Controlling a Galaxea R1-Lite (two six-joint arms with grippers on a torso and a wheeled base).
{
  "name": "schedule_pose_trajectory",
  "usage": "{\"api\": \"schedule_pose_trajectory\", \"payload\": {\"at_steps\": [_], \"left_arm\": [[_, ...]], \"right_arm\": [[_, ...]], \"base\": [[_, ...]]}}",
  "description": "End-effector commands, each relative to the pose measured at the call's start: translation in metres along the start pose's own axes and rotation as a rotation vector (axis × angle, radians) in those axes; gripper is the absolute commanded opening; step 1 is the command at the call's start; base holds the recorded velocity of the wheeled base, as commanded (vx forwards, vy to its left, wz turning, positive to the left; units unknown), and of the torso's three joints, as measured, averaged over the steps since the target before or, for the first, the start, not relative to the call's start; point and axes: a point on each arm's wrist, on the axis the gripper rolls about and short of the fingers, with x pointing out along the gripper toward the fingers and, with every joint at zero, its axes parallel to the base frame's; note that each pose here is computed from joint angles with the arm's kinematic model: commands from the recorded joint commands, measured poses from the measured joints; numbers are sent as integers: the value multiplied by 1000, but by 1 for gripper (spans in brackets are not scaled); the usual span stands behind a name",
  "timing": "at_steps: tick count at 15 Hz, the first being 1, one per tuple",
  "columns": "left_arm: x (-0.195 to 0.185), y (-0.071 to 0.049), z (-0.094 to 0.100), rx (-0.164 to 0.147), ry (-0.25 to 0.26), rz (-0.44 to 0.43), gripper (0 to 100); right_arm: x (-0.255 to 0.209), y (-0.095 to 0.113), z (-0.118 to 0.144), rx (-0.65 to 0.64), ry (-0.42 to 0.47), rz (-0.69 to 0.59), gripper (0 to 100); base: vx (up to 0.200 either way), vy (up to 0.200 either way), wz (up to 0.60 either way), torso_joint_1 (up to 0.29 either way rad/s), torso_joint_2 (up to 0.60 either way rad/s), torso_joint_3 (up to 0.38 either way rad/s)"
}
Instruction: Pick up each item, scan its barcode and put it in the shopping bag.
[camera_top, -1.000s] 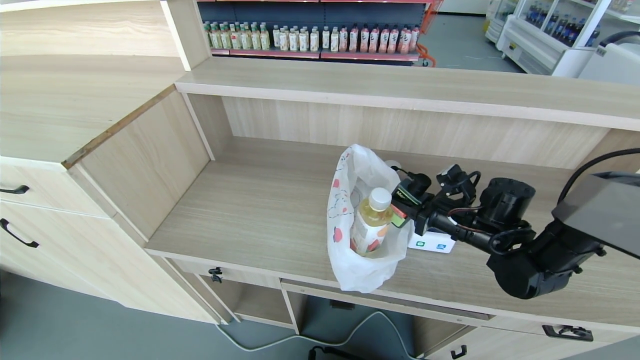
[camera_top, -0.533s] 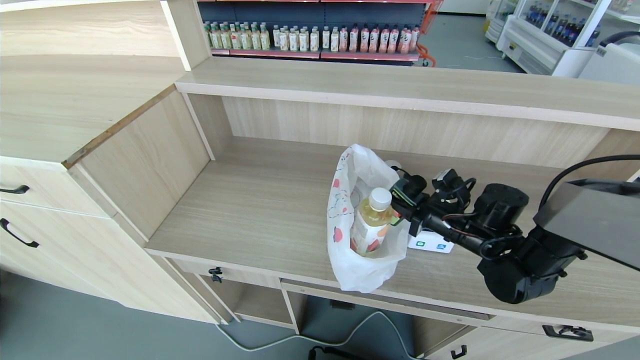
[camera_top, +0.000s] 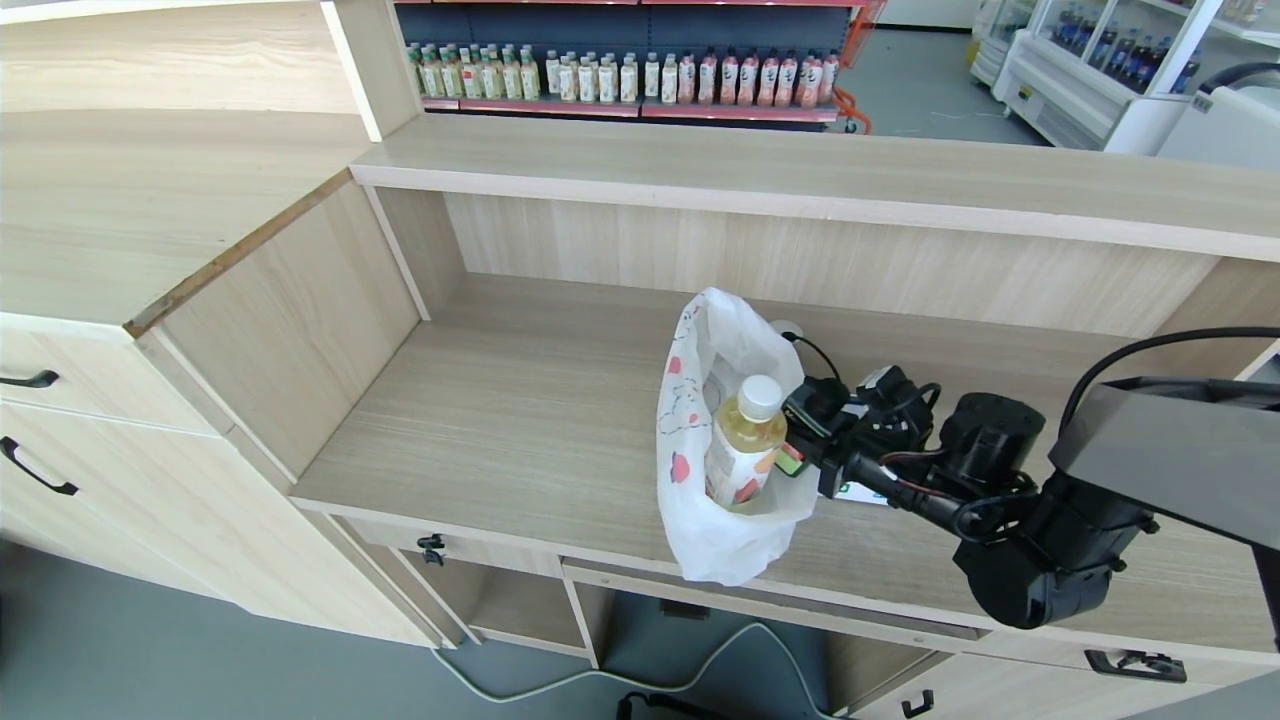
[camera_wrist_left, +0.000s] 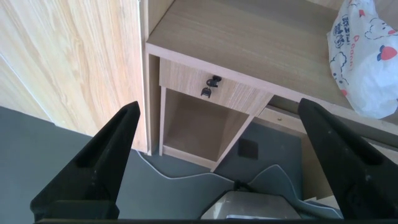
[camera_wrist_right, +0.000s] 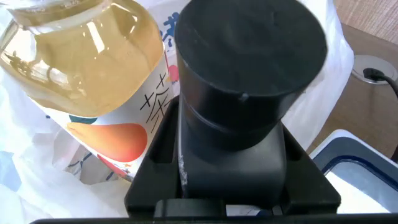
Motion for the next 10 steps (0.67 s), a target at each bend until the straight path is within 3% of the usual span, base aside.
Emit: {"api": "schedule_pose_trajectory", "payload": {"at_steps": [1,10], "left_arm": [[0,0,0,0,0,0,100],[0,0,0,0,0,0,100]], "right_arm": [[0,1,-4,6,11,2,0],[-3,0,-4,-26,17,-4,0]], "base": [[0,0,0,0,0,0],[0,0,0,0,0,0]]}}
